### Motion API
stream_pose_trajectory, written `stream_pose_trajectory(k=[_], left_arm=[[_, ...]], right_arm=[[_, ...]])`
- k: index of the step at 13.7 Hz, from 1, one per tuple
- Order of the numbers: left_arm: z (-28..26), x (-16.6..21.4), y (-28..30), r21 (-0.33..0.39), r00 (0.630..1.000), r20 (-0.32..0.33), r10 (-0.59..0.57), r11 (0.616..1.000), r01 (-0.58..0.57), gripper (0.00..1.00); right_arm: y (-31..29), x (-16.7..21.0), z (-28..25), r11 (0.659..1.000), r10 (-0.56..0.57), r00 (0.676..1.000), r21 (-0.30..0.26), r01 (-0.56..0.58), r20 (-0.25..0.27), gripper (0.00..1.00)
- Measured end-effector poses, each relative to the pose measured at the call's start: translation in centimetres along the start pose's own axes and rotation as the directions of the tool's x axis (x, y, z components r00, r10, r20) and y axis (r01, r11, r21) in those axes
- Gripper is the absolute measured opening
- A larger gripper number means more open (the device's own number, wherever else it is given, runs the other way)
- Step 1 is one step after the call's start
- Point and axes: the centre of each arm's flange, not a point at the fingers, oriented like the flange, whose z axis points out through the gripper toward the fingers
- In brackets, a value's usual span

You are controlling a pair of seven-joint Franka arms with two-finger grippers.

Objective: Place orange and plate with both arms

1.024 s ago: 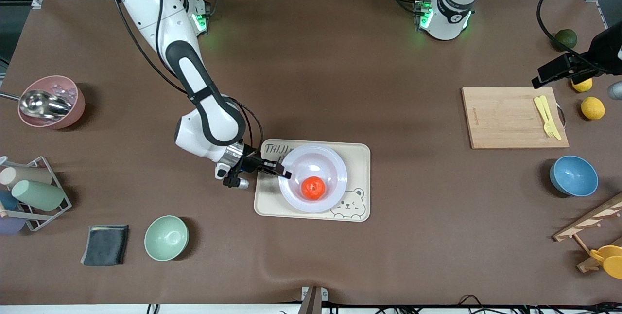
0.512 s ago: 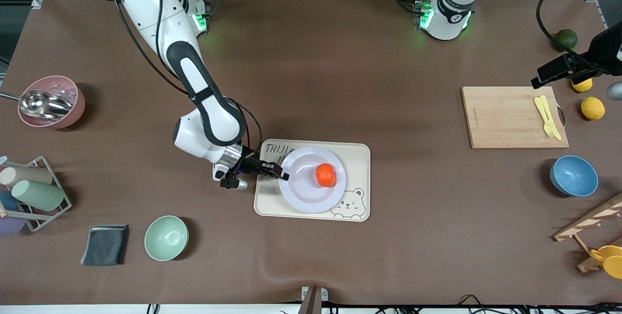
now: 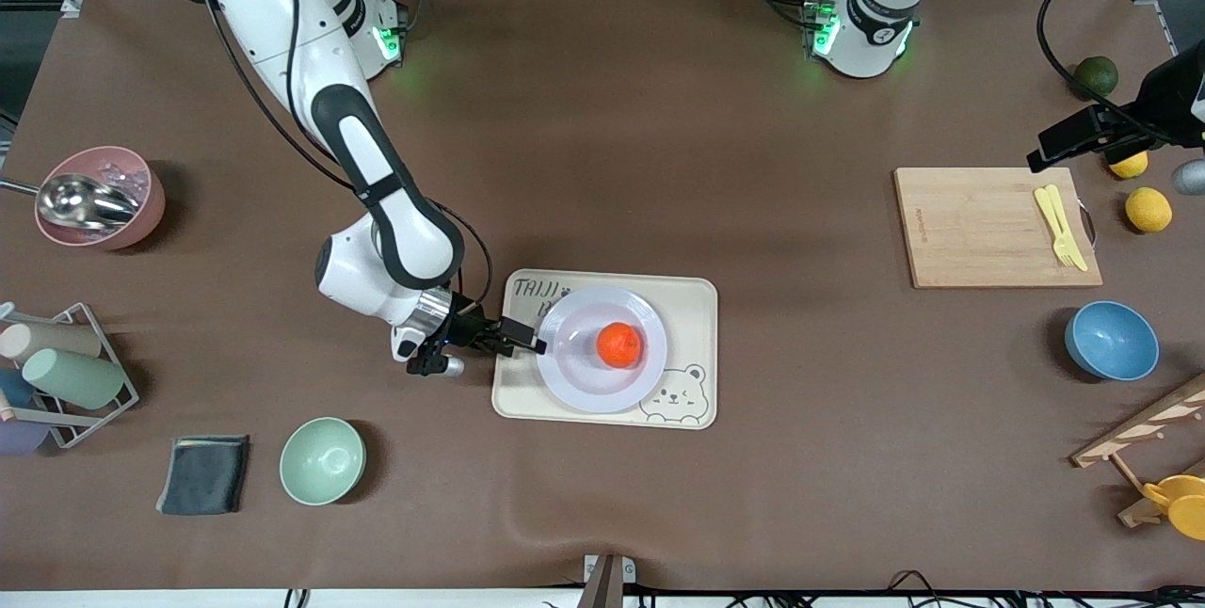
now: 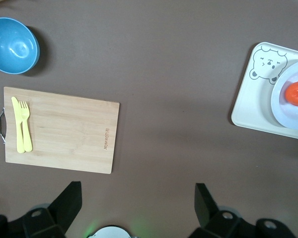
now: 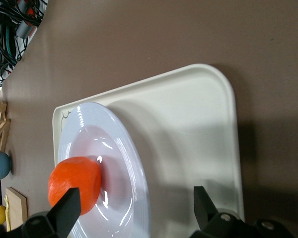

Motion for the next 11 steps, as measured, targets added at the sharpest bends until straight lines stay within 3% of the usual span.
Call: stream_pose_trajectory(k=[4, 11], left_arm=[[0.0, 0.0, 0.0, 0.000, 1.000, 0.000, 0.000, 1.000, 0.000, 1.00], [-0.4, -0.1, 0.0, -0.001, 1.000, -0.009, 0.000, 1.000, 0.000, 1.00]], right_arm=[[0.7, 0.5, -0.9, 0.997, -0.021, 0.999, -0.067, 0.024, 0.039, 1.00], [-1.8, 3.6, -11.4, 0.988, -0.022, 0.974, -0.145, 0.056, 0.226, 1.00]])
